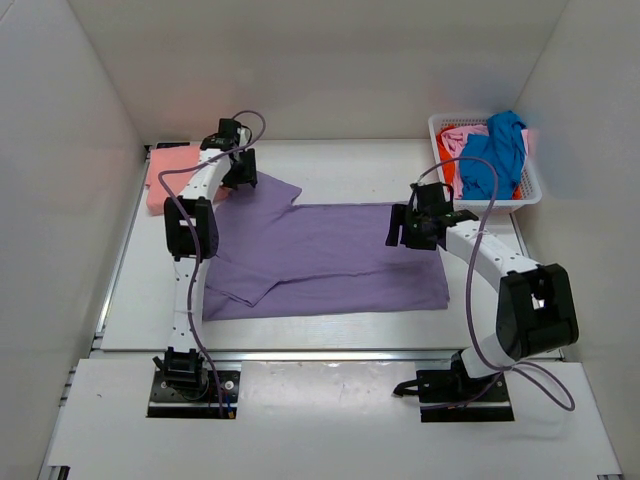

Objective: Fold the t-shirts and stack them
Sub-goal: Grap the side of the flattened tshirt furthest away from the robot with both arms

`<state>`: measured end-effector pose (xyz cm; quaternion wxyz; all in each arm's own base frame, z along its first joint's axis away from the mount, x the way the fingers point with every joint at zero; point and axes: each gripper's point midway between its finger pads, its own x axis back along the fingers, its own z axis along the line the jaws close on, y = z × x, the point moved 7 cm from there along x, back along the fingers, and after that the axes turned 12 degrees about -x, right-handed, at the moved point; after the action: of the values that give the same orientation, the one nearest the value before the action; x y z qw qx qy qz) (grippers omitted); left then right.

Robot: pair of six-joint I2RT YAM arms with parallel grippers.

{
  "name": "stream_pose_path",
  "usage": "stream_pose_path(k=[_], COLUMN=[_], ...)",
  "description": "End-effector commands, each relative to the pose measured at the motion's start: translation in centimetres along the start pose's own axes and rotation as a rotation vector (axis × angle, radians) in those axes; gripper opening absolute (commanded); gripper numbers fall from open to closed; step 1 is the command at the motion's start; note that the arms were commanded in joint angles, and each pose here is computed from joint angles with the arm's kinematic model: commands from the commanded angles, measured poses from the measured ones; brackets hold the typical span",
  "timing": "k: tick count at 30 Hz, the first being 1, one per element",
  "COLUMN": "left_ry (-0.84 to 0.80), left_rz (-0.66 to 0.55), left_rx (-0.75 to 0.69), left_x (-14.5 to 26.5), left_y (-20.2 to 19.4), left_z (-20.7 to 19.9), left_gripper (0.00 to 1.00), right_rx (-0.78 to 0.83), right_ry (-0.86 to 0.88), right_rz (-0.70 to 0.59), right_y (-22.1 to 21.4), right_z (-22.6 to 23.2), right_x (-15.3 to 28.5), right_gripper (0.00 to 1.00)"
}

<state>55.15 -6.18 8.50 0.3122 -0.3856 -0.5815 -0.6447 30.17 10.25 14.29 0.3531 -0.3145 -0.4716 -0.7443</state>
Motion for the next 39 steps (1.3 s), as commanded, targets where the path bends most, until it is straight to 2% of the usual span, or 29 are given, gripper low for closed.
stream_pose_path(k=[1,15,24,25,27,29,30,33,39], left_ry=[0.015,0.028,0.114,0.111,0.105,0.091,0.092,0.063,0.057], left_rz=[-0.079,-0.113,0.007,0.018,0.021,0.021,0.033,0.032,0.038], left_rx=[-0.012,-0.010,-0.078,-0.086,-0.107,-0.122,-0.120,-0.133,-0.151], left_x=[2.7,2.8,0.9,0.7,0.9,1.1,0.8,0.8,1.4], left_y=[1.9,2.4,0.7,0.5,0.4,0.3,-0.1,-0.3,-0.2], left_z=[0.4,0.9,0.3,0.4,-0.3,-0.4,-0.4,-0.9,-1.1], left_gripper=[0.67,0.68,0.65,0.62,0.48,0.23,0.13,0.00,0.00], right_rx=[-0.002,0.011,0.010,0.005,-0.012,-0.022,-0.035,-0.057,-0.073], right_ry=[0.042,0.023,-0.022,-0.026,-0.033,-0.070,-0.065,-0.081,-0.154], right_rz=[-0.064,-0.052,-0.098,-0.112,-0.114,-0.147,-0.162,-0.183,-0.187], right_y=[1.6,1.3,3.7,4.4,5.1,6.2,6.8,7.8,9.2], right_z=[1.6,1.4,1.1,1.2,1.2,1.2,1.4,1.6,1.3], right_x=[0.2,-0.5,-2.3,-2.2,-3.0,-3.6,-3.8,-4.7,-7.1], right_gripper=[0.65,0.64,0.66,0.67,0.69,0.69,0.68,0.68,0.68])
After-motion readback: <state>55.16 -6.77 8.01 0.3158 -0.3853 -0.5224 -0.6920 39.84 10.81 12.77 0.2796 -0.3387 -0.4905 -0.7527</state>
